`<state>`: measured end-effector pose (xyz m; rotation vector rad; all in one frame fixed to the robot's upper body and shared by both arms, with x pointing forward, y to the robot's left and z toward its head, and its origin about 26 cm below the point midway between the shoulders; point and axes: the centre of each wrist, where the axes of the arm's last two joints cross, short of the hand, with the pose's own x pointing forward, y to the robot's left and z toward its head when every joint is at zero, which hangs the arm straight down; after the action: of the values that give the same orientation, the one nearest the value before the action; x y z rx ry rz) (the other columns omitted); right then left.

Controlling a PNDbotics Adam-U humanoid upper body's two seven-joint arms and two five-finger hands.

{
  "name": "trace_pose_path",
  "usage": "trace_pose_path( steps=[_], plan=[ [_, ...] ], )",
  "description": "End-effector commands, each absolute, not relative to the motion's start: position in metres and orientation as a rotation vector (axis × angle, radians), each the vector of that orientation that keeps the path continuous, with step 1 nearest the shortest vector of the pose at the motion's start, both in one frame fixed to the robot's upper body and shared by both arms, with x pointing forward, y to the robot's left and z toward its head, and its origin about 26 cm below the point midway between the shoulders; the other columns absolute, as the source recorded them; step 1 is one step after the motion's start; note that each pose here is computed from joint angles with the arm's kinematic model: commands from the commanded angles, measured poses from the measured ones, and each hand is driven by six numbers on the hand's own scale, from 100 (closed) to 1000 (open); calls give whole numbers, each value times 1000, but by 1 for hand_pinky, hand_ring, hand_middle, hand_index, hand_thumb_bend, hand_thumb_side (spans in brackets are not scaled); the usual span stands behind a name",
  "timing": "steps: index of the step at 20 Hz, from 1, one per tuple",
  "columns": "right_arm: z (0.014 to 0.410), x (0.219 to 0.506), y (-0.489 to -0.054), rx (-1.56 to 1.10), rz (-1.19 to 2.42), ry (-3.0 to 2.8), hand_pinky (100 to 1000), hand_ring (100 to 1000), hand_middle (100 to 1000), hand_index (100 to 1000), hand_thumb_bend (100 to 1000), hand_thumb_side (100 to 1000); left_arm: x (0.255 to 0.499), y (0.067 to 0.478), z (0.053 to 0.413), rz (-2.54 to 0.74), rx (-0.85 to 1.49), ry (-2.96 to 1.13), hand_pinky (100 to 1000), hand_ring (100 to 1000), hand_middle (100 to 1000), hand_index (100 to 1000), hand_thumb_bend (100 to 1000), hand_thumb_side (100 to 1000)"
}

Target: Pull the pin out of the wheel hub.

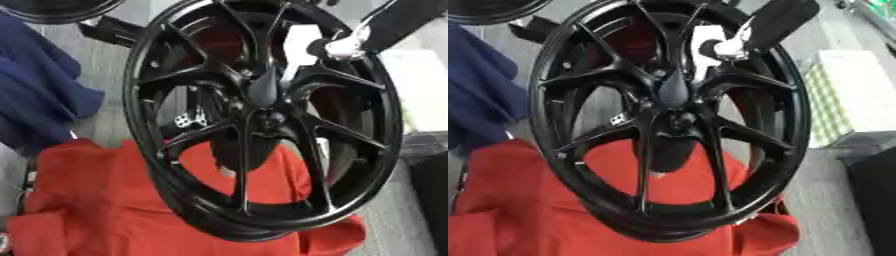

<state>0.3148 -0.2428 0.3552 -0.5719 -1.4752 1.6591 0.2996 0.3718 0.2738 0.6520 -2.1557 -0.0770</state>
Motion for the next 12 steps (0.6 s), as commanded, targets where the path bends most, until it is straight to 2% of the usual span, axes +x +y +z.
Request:
trace_pose_path(
  steps=[1, 12],
  plan=[
    [363, 314, -247, -594, 1655, -1484, 867, 895, 863, 906, 328, 324, 296, 372, 287, -88, 677, -2195, 747, 763, 806, 853, 603, 694],
    [360, 322, -251, -613, 1646, -1455, 867, 894, 852, 899, 356, 277, 296, 371, 286, -86, 671, -2194, 747, 761, 806, 853, 600, 696]
  ],
)
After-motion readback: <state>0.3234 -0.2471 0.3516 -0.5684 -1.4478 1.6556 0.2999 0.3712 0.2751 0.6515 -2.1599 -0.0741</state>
